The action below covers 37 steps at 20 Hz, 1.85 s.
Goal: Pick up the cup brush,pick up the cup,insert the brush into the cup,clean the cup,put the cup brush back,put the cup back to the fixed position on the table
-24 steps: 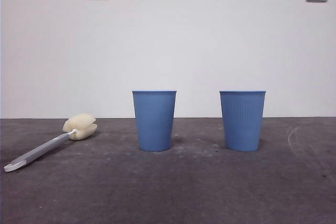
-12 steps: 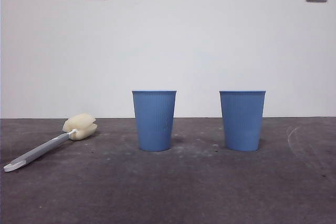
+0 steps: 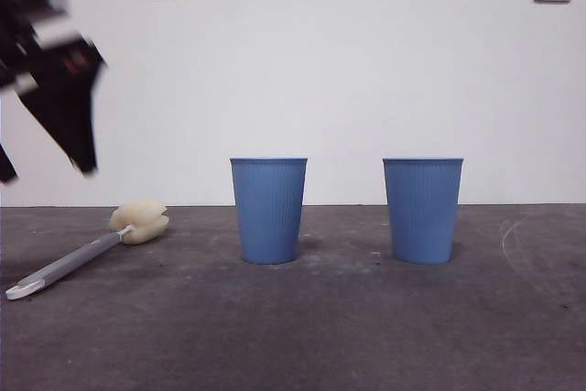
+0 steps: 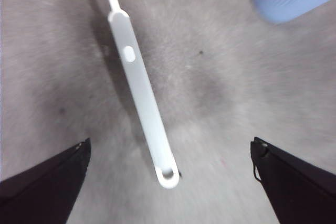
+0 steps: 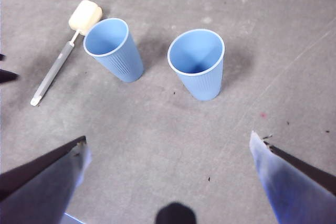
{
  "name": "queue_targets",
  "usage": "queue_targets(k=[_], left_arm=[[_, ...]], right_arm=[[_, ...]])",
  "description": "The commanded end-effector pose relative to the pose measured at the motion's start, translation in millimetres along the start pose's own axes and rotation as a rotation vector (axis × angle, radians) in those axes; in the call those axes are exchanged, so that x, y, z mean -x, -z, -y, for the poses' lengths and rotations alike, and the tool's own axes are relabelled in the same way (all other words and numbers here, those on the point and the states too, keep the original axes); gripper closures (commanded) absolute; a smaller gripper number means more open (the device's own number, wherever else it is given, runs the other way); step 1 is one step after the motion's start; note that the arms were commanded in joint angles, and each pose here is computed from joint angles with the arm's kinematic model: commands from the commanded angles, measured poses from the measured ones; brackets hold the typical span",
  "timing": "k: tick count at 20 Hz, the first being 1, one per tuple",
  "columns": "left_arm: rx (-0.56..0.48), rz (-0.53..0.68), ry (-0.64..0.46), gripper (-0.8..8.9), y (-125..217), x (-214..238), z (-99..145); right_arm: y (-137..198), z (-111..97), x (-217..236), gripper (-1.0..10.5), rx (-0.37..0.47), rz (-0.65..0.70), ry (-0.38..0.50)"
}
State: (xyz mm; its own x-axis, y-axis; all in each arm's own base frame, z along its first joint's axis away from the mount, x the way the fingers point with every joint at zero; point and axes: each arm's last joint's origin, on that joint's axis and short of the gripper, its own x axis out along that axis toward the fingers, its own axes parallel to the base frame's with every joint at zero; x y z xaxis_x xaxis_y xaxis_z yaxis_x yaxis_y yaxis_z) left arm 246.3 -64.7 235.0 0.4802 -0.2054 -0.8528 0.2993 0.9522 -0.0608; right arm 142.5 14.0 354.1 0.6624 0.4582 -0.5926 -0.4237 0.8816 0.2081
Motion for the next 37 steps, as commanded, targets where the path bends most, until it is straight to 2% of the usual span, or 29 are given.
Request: queue_targets(k=[1, 6, 13, 14, 17, 19, 20, 22, 29, 30, 32, 37], left_arm=[[-0.001, -0.042, -0.039, 0.33, -3, -25, 5], [0.066, -0.119, -0.048, 0.33, -2, -62, 5], [0.121, -0.191, -0.056, 0.39, 4, -84, 4], [0.124, -0.196, -0.057, 0.88, 5, -85, 3], [0.124, -0.196, -0.057, 4.24, 5, -85, 3], [0.124, -0.197, -0.057, 6.04, 5, -85, 3], [0.124, -0.197, -0.057, 6.59, 5, -85, 3], [0.124, -0.200, -0.056, 6.93, 5, -85, 4], [0.124, -0.196, -0.049, 6.94, 5, -84, 4], [0.119, -0.195, -0.049, 7.09, 5, -83, 4], [0.115, -0.197, -0.048, 8.29, 5, -83, 4], [0.078, -0.186, -0.046, 8.22, 4, -79, 2]], right_arm=[[-1, 0, 0, 4.1, -0.010, 0.001, -0.002], [-1, 0, -1, 4.1, -0.011, 0.000, -0.002], [-1, 0, -1, 4.1, -0.011, 0.000, -0.002], [-1, 0, -1, 4.1, -0.011, 0.000, -0.002], [-1, 0, -1, 4.1, -0.011, 0.000, -0.002], [-1, 0, -1, 4.1, -0.011, 0.000, -0.001], [-1, 0, -1, 4.1, -0.011, 0.000, -0.002], [-1, 0, -1, 4.1, -0.011, 0.000, -0.001], [-1, 0, -1, 4.1, -0.011, -0.001, -0.001], [-1, 1, -2, 4.1, -0.013, -0.004, -0.002], [-1, 1, -2, 4.1, -0.014, -0.006, -0.002], [-2, 2, -2, 4.1, -0.003, 0.001, 0.010]])
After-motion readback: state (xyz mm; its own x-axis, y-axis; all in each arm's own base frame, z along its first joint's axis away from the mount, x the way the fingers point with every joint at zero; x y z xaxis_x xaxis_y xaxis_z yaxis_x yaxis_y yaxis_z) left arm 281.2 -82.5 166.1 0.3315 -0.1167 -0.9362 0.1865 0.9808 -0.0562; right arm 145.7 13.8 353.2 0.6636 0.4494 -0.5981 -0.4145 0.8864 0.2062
